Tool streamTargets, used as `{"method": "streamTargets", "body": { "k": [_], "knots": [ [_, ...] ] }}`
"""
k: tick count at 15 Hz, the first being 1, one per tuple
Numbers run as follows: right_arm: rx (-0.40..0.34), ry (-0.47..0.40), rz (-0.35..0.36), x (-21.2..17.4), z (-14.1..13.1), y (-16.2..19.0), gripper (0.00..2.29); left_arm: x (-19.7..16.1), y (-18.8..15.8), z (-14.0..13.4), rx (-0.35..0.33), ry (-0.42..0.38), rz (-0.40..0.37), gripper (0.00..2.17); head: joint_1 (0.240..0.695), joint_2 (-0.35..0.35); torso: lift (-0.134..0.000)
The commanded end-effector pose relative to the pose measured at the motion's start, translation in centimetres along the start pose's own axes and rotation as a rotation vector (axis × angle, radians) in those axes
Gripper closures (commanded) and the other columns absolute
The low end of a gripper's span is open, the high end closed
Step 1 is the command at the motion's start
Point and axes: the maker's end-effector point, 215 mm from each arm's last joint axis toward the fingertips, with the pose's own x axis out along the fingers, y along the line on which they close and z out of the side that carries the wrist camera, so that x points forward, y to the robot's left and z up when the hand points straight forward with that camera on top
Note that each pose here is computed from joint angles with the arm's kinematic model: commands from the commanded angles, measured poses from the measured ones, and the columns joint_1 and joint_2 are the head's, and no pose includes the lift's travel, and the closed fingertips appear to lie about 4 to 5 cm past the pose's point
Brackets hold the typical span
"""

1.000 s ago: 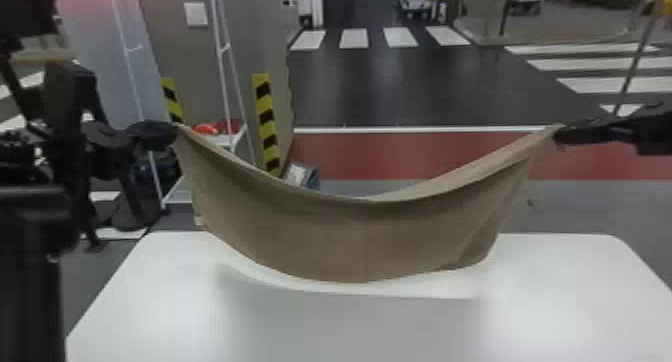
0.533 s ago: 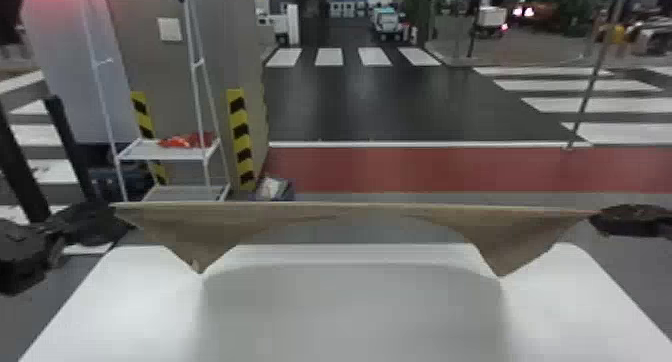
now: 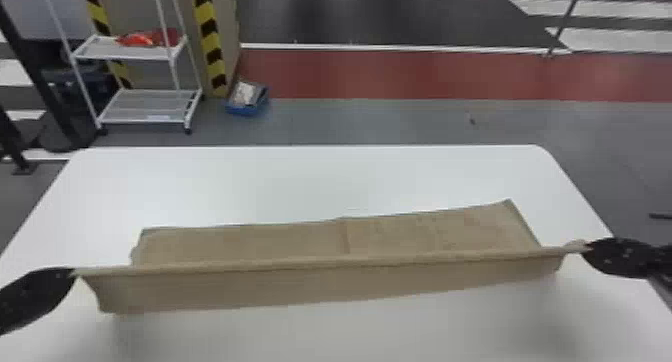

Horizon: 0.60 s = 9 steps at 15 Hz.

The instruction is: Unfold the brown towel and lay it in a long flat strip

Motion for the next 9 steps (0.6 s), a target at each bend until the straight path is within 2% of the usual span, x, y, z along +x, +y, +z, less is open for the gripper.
{"method": "streamTargets", "body": {
  "k": [1,4,6,9],
  "knots": [
    [-0.011,0.031,0.012,-0.9,-1.8,1.5,2.25,-2.2,-0.5,-1.8,0.002,0.02,-0.004,1.17,0.695,-0.065,-0.116],
    [-0.012,0.031,0.004,-1.1,-1.7,1.1,2.25,-2.5,-1.1,-1.8,0.023,0.024,-0.05,1.17,0.695,-0.058,-0.116],
    [-0.018,0.01,-0.016,-0.4,0.5,-0.5,2.25,-0.9,-0.5,-1.5,0.048,0.036,-0.08,1.17,0.695,-0.057,-0.116],
    [-0.01,0.02,-0.011,2.0,3.1,-2.4,2.25,1.9,1.5,-2.4,0.001,0.087,-0.109,1.17,0.695,-0.05,-0.116]
  ]
}}
